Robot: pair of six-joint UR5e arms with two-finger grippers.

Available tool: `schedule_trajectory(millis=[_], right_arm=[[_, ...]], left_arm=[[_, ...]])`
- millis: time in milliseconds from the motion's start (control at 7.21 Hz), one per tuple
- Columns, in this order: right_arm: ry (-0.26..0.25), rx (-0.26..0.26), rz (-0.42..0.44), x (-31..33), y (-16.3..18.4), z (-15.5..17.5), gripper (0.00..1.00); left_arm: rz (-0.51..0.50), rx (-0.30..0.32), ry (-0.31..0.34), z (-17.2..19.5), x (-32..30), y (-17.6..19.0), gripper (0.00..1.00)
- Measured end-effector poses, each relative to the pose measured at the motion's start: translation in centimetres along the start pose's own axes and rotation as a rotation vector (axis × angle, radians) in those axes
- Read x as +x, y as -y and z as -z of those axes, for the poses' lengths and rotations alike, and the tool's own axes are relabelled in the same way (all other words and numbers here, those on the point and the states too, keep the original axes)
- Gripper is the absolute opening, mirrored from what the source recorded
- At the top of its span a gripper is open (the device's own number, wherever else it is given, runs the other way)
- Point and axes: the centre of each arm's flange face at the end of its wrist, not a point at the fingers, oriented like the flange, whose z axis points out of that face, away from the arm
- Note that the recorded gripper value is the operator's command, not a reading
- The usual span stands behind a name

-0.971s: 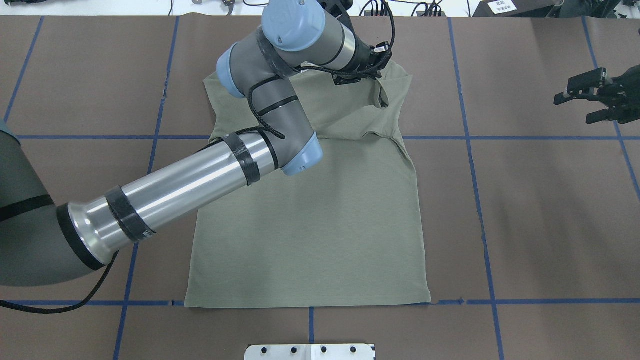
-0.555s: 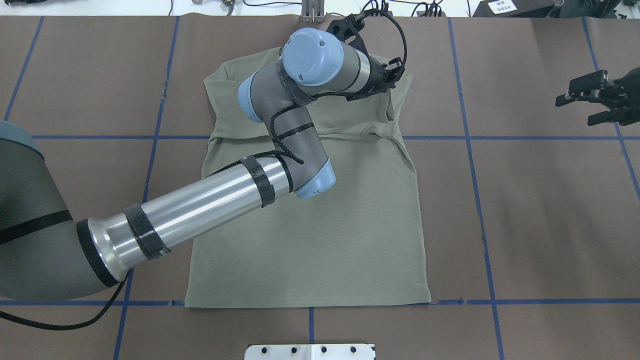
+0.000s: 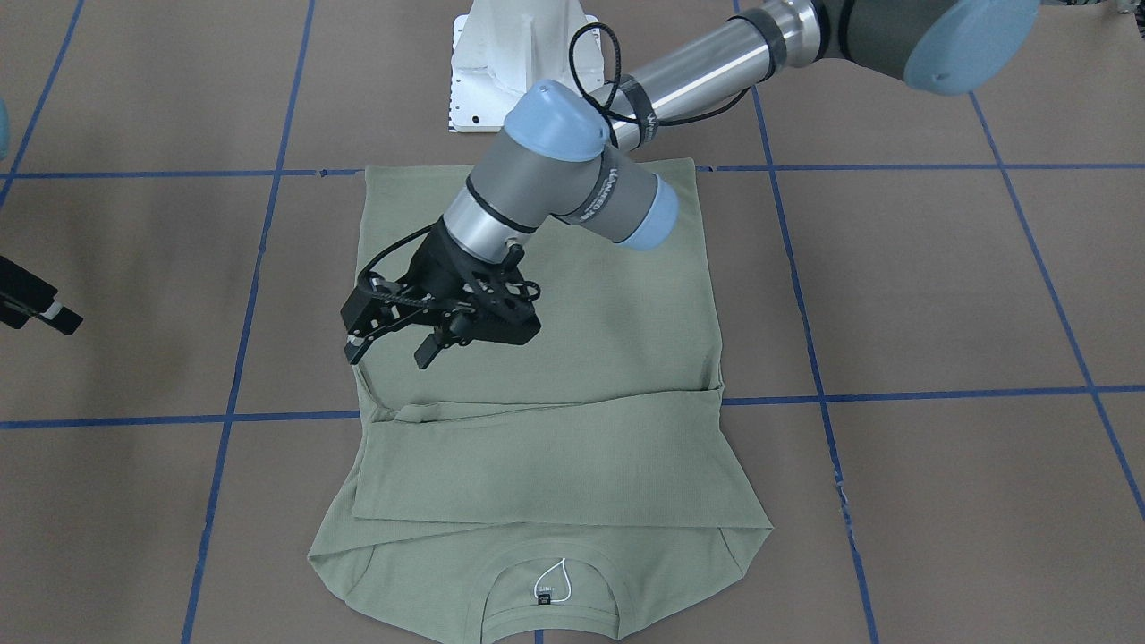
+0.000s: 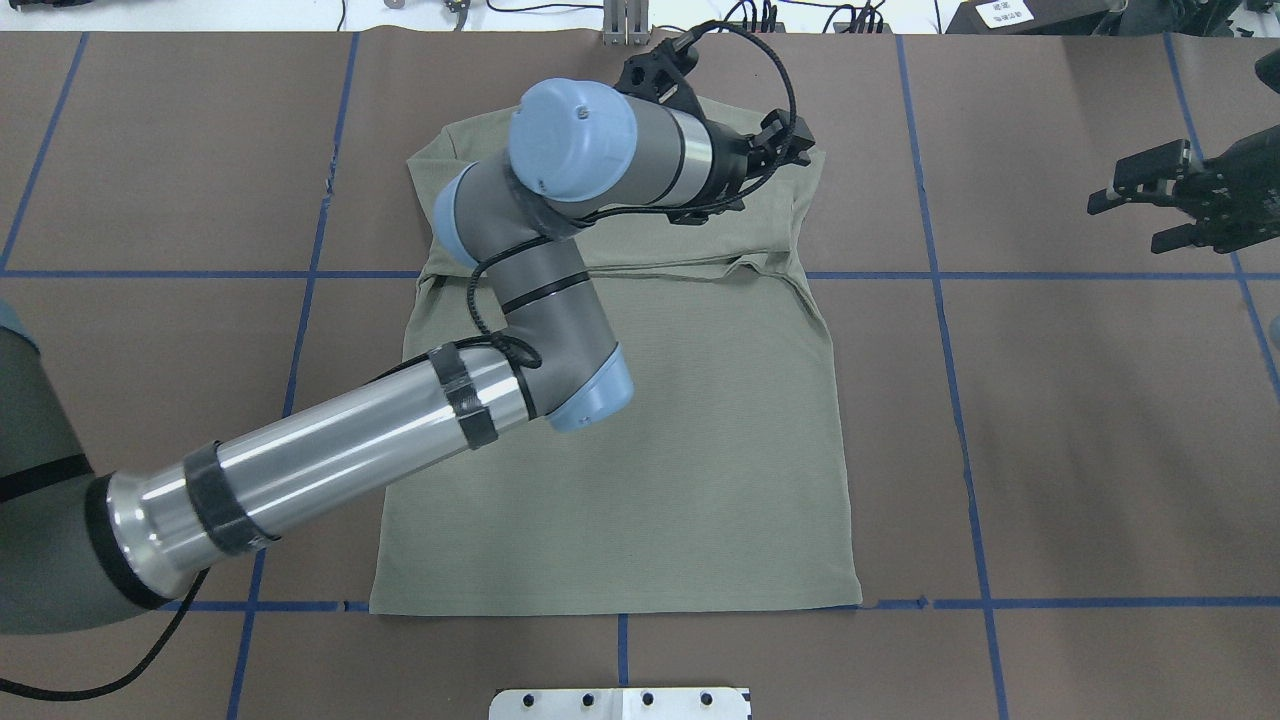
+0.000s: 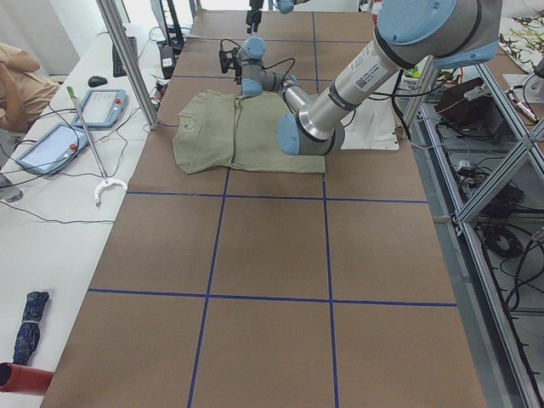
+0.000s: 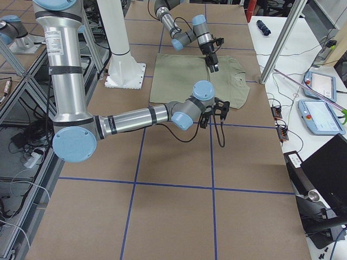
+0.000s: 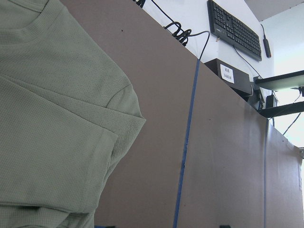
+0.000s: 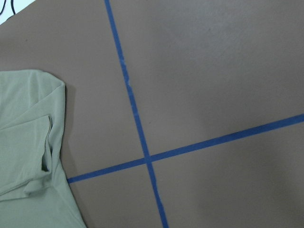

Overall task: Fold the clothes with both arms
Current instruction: 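Release the sleeve with the left gripper while the right gripper moves toward the hem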

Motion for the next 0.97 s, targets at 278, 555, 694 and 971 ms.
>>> schedule_trajectory(millis=[278, 555, 694, 971], right_arm=[[0.007, -0.001, -0.024, -5.6, -5.9, -3.4, 1.0], [0.021, 0.022, -0.085, -10.5, -13.7, -7.0, 1.0], [0.022, 0.035, -0.11, -11.8, -17.1, -8.9, 1.0], [0.03, 0.084, -0.137, -13.6, -25.5, -12.7, 1.0]], left_arm=[[-0.006, -0.062, -0.008, 6.9, -3.8, -0.8, 0.83], [-0.011, -0.071, -0.011, 11.8, -7.2, -0.5, 0.83], [-0.012, -0.069, -0.01, 13.6, -8.7, -0.4, 0.83], [-0.026, -0.05, 0.004, 17.1, -12.0, 0.4, 0.83]])
